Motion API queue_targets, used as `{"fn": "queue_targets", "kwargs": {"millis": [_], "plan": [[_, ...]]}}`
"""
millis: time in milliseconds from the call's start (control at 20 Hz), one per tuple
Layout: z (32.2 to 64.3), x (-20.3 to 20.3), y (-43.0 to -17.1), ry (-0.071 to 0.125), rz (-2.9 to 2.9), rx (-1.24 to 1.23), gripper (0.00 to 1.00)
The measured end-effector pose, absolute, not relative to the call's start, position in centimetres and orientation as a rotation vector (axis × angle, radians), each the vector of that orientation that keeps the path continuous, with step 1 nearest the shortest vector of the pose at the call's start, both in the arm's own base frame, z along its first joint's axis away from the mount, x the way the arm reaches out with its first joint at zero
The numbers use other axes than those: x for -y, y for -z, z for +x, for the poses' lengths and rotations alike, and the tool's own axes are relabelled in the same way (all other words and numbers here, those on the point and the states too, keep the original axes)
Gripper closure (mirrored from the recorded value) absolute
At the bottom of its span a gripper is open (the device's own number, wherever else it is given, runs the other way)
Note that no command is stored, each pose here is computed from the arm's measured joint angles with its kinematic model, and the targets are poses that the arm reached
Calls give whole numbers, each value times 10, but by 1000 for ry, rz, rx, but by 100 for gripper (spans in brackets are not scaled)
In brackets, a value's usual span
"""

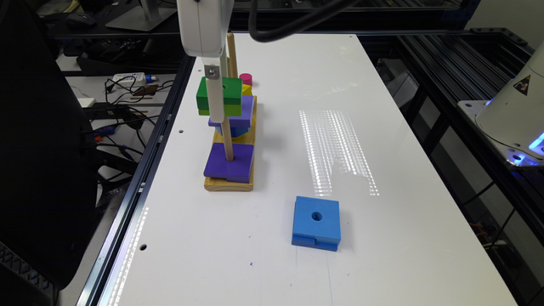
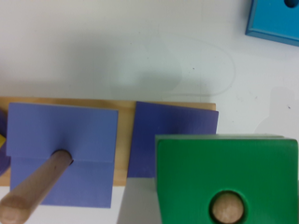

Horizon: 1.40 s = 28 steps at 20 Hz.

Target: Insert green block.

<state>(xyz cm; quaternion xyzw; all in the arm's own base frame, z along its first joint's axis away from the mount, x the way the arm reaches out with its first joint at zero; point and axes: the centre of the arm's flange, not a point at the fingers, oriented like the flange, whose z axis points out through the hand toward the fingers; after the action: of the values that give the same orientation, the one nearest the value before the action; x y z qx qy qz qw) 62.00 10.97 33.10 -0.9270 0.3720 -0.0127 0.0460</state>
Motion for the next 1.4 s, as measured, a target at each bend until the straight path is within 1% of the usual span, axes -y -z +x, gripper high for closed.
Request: {"fn": "queue_targets", "kwargs": {"millis": [200,500,900,1150,1400], "plan": [[620,-110,-330,37,-2831,-1135,100],[622,-110,-319,33,-2834,-1133,100],[621,-110,-318,32,-2835,-1133,100],[623,-110,-307,25,-2836,-1132,100],[623,-110,-307,25,-2837,-1132,100]]}}
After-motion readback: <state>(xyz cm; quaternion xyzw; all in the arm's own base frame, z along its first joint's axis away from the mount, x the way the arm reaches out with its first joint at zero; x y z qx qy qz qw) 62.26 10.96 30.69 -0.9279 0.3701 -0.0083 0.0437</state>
